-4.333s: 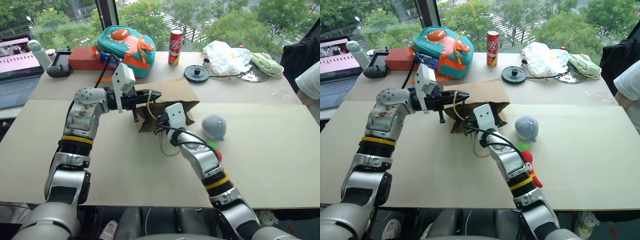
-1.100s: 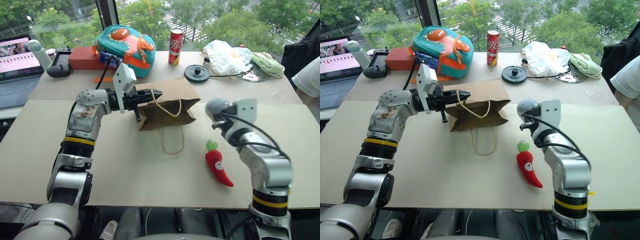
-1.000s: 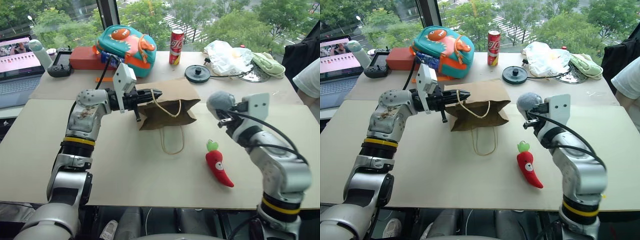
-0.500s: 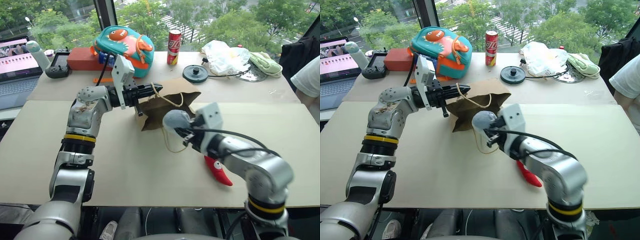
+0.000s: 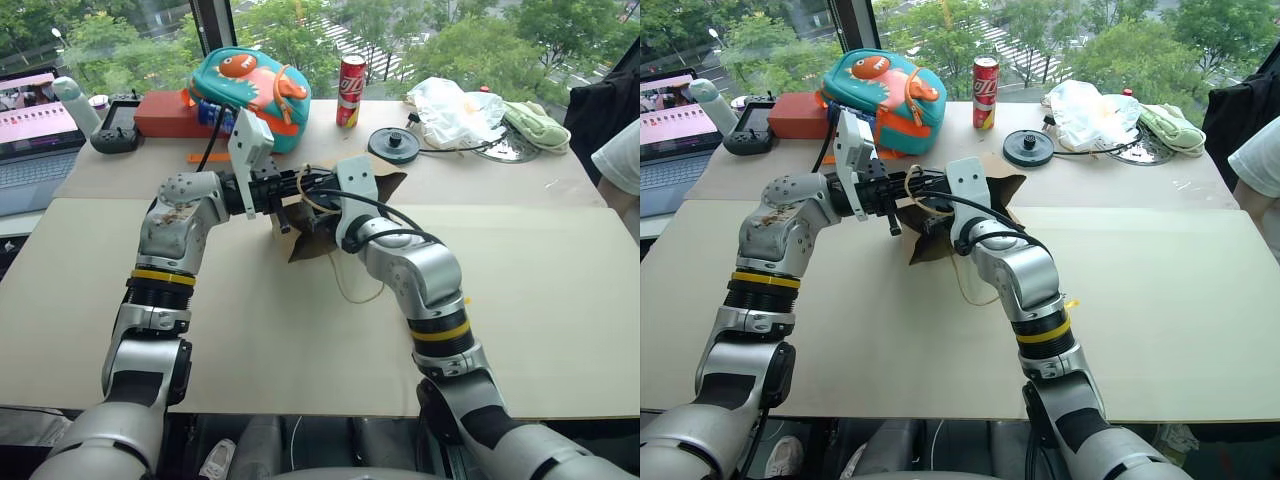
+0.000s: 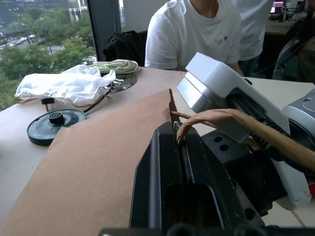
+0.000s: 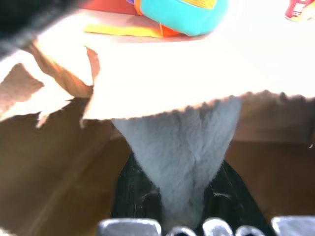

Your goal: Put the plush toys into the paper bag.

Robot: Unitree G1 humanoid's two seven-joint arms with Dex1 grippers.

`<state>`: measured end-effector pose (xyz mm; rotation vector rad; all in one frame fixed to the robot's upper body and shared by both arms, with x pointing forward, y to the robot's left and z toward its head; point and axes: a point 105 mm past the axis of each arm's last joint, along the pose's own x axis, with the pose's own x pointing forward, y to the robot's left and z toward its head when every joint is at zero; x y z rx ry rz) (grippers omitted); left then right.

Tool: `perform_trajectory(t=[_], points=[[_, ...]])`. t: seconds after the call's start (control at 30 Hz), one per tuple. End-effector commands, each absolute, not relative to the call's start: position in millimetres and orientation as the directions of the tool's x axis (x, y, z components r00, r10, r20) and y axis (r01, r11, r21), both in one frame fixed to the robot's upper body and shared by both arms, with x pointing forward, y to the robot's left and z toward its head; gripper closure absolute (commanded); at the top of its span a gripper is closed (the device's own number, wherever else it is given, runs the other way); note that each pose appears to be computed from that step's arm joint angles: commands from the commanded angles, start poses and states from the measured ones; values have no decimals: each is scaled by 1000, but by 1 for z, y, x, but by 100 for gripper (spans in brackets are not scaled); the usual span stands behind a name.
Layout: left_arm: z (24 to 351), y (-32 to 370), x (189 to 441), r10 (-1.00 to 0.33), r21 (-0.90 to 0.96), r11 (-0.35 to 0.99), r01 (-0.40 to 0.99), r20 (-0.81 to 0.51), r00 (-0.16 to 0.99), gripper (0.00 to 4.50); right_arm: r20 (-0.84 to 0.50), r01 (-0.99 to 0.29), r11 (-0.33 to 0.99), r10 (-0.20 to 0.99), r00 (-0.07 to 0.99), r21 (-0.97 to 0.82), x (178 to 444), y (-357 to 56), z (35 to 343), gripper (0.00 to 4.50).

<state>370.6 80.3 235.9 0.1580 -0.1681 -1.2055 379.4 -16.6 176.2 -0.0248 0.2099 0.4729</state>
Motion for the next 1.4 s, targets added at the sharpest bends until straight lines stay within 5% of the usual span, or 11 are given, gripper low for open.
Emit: perform_trajectory(t=[0.03, 0.13, 0.53, 0.8, 1.4], points=[[247, 79, 365, -942, 249, 335, 909, 67, 329, 450, -132, -440, 897, 442, 887, 43, 381, -21, 194, 192], [247, 80, 366, -941, 251, 337, 908, 64, 332, 450, -109, -461, 885, 466, 878, 64, 377, -21, 201, 89], [247, 81, 366, -939, 254, 342, 905, 65, 337, 450, -113, -480, 876, 482, 869, 41, 335, -81, 207, 89], [245, 82, 367, -938, 250, 345, 905, 63, 340, 450, -243, -514, 857, 489, 837, -45, 295, -124, 184, 89], [245, 83, 367, -937, 250, 348, 903, 59, 345, 450, -364, -584, 810, 531, 765, -48, 301, -74, 150, 89]])
